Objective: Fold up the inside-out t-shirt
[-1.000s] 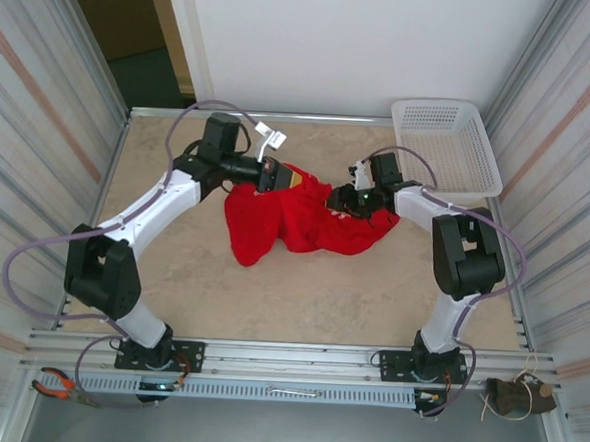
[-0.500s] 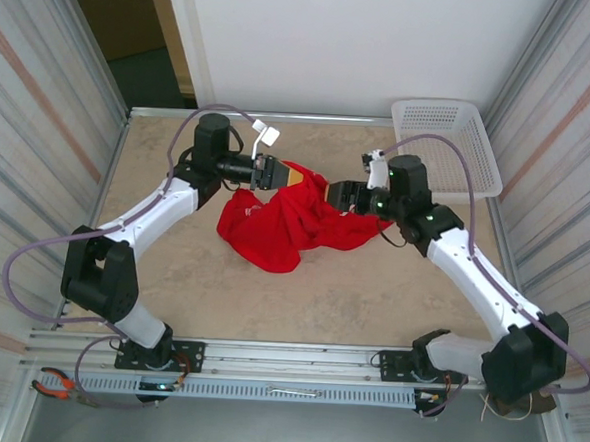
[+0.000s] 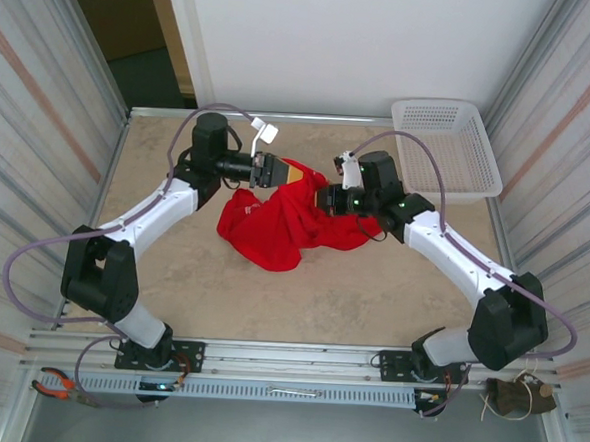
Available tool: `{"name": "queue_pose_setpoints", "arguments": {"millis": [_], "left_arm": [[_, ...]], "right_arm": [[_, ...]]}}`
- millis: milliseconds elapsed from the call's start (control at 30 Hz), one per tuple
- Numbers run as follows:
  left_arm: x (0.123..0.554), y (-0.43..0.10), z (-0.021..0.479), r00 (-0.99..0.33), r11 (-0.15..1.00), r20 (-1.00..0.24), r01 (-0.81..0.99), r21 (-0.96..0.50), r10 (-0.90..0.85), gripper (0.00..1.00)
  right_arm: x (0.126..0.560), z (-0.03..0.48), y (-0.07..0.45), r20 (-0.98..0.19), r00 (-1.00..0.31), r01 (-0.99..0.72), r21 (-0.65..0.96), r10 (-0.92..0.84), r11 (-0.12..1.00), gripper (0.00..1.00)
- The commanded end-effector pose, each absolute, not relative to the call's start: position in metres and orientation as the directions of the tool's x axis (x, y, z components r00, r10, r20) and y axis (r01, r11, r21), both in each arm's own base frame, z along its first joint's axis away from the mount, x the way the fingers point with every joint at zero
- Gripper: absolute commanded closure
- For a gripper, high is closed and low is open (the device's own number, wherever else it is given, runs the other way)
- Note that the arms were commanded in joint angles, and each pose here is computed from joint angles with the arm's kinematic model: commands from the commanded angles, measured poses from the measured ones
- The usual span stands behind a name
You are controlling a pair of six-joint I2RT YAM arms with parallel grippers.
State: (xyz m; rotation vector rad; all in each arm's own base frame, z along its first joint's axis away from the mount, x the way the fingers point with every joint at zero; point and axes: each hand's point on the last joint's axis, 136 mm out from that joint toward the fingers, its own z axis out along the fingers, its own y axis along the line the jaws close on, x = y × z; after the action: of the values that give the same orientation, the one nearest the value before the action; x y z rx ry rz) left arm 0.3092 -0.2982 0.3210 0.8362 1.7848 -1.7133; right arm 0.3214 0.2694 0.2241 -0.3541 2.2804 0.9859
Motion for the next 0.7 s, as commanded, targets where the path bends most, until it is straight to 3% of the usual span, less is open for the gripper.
{"name": "queue_pose_setpoints", "arguments": {"millis": [0,200,267,367,467,667], "left_arm": [[0.320,-0.290,0.321,-0.667,0.016,-0.744,0.745,-0.667,0.045,1.00],[0.347,-0.276,0.290,-0.728,0.077,-0.686,0.684,-0.725,0.006,1.00],[0.355,-0.274,0.278,-0.749,0.098,-0.663,0.659,-0.746,-0.006,0.89],[0.363,-0.271,0.267,-0.764,0.138,-0.644,0.635,-0.760,-0.033,0.57],[0.365,-0.263,0.272,-0.734,0.217,-0.674,0.646,-0.732,-0.086,0.41],[0.342,-0.257,0.264,-0.615,0.525,-0.786,0.650,-0.550,-0.061,0.38]], "right_arm": [[0.310,0.266,0.265,-0.682,-0.730,-0.524,0.588,0.029,0.616,1.00],[0.294,0.323,0.239,-0.730,-0.672,-0.575,0.620,0.125,0.533,1.00],[0.292,0.335,0.236,-0.737,-0.660,-0.589,0.629,0.147,0.507,1.00],[0.295,0.342,0.235,-0.730,-0.663,-0.589,0.645,0.166,0.487,1.00],[0.301,0.336,0.236,-0.718,-0.677,-0.579,0.656,0.163,0.485,1.00],[0.309,0.321,0.239,-0.688,-0.709,-0.559,0.682,0.155,0.471,1.00]]}}
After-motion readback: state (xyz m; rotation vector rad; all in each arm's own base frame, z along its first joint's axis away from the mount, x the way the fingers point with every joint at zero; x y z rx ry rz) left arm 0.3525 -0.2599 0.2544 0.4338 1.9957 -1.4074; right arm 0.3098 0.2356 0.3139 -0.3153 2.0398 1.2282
